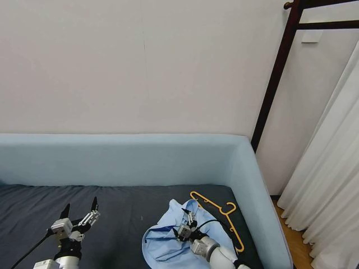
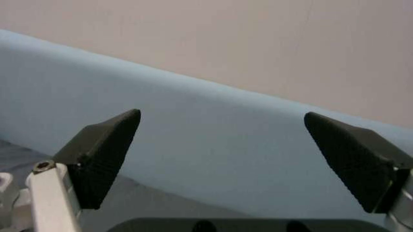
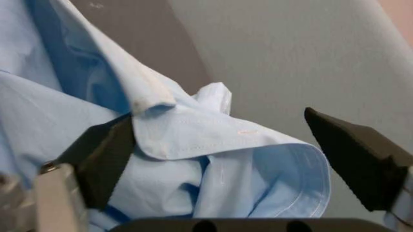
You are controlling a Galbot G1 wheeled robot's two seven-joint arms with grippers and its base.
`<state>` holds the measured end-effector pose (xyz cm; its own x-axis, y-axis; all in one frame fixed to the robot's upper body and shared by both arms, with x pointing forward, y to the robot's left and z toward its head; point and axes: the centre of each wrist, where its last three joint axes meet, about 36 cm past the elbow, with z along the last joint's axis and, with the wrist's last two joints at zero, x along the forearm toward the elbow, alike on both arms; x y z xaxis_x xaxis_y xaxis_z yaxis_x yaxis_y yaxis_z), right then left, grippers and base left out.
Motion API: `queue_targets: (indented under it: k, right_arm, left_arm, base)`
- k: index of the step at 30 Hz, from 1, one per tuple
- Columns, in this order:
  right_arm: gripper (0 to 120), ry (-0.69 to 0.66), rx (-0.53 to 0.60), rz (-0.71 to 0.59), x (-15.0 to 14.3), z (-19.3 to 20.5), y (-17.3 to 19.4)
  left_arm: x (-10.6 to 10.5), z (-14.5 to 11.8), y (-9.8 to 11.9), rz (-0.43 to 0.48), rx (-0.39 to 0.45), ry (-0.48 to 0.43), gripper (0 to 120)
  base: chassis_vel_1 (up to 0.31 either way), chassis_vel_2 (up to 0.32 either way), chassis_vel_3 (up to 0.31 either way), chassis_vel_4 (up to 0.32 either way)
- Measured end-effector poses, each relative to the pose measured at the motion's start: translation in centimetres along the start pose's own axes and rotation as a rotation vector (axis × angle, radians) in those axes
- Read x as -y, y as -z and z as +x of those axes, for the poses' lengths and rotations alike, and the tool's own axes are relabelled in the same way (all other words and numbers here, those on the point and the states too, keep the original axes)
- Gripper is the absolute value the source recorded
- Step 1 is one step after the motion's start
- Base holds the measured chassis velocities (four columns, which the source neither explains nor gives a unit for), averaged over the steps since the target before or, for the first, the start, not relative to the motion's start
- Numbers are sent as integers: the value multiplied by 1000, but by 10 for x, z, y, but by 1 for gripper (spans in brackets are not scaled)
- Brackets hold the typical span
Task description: Pick up the clothes from the sofa and hang them on the clothes hanger.
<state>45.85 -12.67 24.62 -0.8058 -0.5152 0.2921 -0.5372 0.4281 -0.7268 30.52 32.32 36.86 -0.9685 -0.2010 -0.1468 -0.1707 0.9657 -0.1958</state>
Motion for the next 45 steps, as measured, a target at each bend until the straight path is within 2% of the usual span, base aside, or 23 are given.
queue_targets:
  k: [7,8,13,14,17,18,22,23,25,33,37,41,42,45]
  right_arm:
    - [65,-10,26,17,-3,-7,-1]
    - [65,-10,26,17,-3,-7,-1]
    - [43,21,78,18,-3,-15,-4]
    - [43,21,78,18,-3,-15,-4]
    - [28,38,93,20,0,-17,-6]
    - [28,38,93,20,0,-17,-6]
    - [11,47,93,21,7,-22,-11]
    - [11,47,93,21,7,-22,-11]
    - [1,47,90,22,12,-23,-14]
    - [0,42,104,10,22,-21,-22]
    - [0,3,169,-69,42,-16,-12]
    - [0,-38,321,-291,91,-7,18]
    - [0,-38,321,-291,91,-7,18]
    - [0,-77,418,-502,125,-1,55]
  left_arm:
    - [-1,-2,-1,1,0,0,100]
    - [-1,-2,-1,1,0,0,100]
    - [-2,-4,-2,5,0,1,100]
    - [-2,-4,-2,5,0,1,100]
    - [-3,-4,-3,6,0,3,100]
    - [-3,-4,-3,6,0,3,100]
    - [-4,-6,-3,8,1,6,100]
    - [-4,-6,-3,8,1,6,100]
    - [-4,-6,-4,10,2,6,100]
    - [-2,-7,-5,14,1,5,100]
    - [-2,-7,-5,13,0,2,100]
    - [-1,-7,-10,19,6,-29,100]
    - [-1,-7,-10,19,6,-29,100]
    - [0,-7,-17,53,38,-78,100]
  base:
    - [0,0,0,0]
    - [0,0,0,0]
    - [0,0,0,0]
    - [0,0,0,0]
    - [0,0,0,0]
    - [0,0,0,0]
    - [0,0,0,0]
    - [0,0,0,0]
    - [0,0,0,0]
    - [0,0,0,0]
    - [0,0,0,0]
    - [0,0,0,0]
    - [0,0,0,0]
    - [0,0,0,0]
